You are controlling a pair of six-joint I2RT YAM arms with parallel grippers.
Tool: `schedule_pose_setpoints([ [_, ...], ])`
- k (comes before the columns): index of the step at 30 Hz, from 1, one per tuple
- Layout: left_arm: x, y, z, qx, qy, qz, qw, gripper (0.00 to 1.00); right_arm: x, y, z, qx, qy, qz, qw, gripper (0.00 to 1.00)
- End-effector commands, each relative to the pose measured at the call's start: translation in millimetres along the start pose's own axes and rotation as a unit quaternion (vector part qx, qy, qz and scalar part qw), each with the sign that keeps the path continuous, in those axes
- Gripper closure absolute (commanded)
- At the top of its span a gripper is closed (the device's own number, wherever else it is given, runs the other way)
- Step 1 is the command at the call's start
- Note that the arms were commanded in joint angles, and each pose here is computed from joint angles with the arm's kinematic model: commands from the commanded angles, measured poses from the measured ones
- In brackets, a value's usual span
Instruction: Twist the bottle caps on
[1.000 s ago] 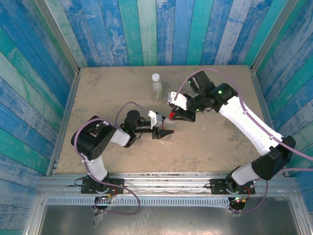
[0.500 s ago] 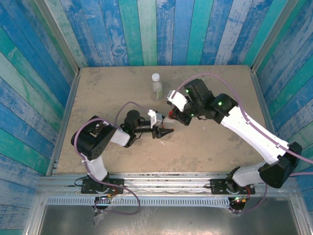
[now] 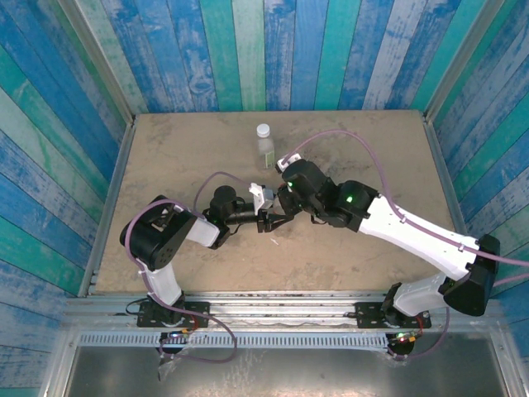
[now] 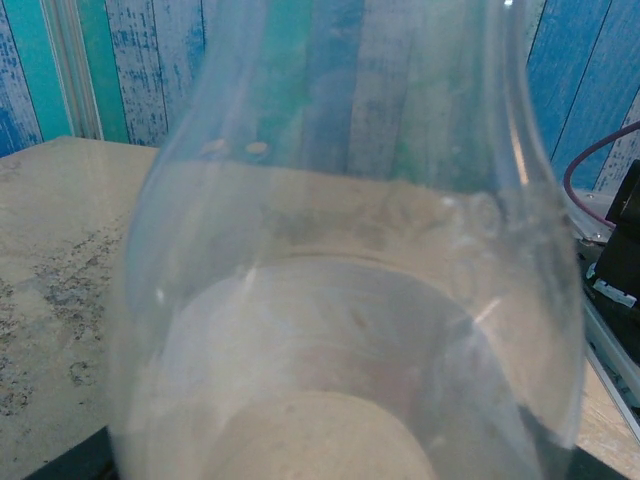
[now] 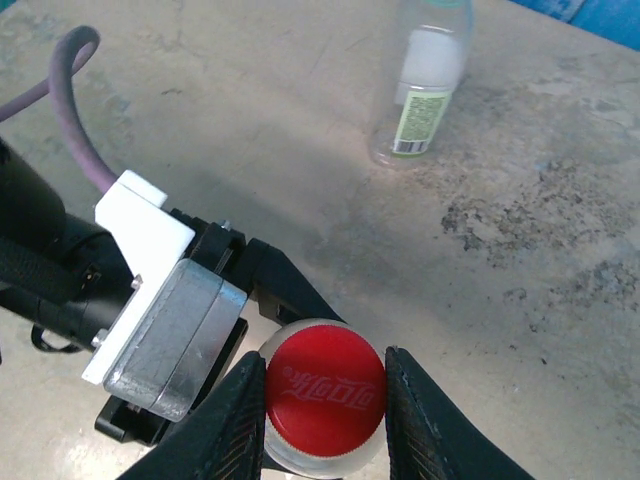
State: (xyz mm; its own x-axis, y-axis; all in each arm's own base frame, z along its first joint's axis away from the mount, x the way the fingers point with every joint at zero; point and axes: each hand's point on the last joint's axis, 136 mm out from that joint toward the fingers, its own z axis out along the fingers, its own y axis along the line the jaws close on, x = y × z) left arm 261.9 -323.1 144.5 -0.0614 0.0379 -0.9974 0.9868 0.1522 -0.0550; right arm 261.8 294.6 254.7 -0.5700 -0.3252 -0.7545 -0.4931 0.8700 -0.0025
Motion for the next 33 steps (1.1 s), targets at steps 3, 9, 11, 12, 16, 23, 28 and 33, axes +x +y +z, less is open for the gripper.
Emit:
schedule_pose_setpoints([
  [3, 26.7, -1.1, -0.7, -0.010, 0.039, -0.047, 0.998, 0.41, 37.6, -9.1, 13.3, 0.046, 0.060, -0.010, 0.997, 0.68],
  [9, 31.1, -1.1, -1.3, -0.011, 0.044, -0.048, 0.998, 0.41, 14.3, -4.2, 5.7, 0.037, 0.037, -0.036, 0.998, 0.61],
  [11, 31.8, -1.0, -1.3, -0.012, 0.045, -0.048, 0.998, 0.41, 6.7, -3.3, 2.7, 0.035, 0.028, -0.046, 0.998, 0.57],
  [12, 32.4, -1.0, -1.4, -0.012, 0.046, -0.048, 0.998, 0.41, 2.0, -3.5, 0.1, 0.035, 0.022, -0.049, 0.998, 0.55],
  [16, 32.3, -1.5, -1.4, -0.011, 0.047, -0.046, 0.998, 0.41, -13.5, -3.9, -14.0, 0.027, -0.005, -0.050, 0.998, 0.43],
  [23, 33.0, -1.2, -0.9, -0.009, 0.048, -0.044, 0.998, 0.41, -35.6, 1.4, -53.3, -0.057, -0.080, -0.057, 0.994, 0.32],
  [28, 33.2, -4.0, -1.0, -0.001, 0.047, -0.042, 0.998, 0.41, -44.5, -11.3, -61.8, -0.127, -0.098, -0.035, 0.986, 0.32],
  [33, 33.3, -11.9, -1.7, 0.019, 0.046, -0.038, 0.998, 0.40, -43.4, -31.5, -49.8, -0.157, -0.055, 0.011, 0.986, 0.40],
])
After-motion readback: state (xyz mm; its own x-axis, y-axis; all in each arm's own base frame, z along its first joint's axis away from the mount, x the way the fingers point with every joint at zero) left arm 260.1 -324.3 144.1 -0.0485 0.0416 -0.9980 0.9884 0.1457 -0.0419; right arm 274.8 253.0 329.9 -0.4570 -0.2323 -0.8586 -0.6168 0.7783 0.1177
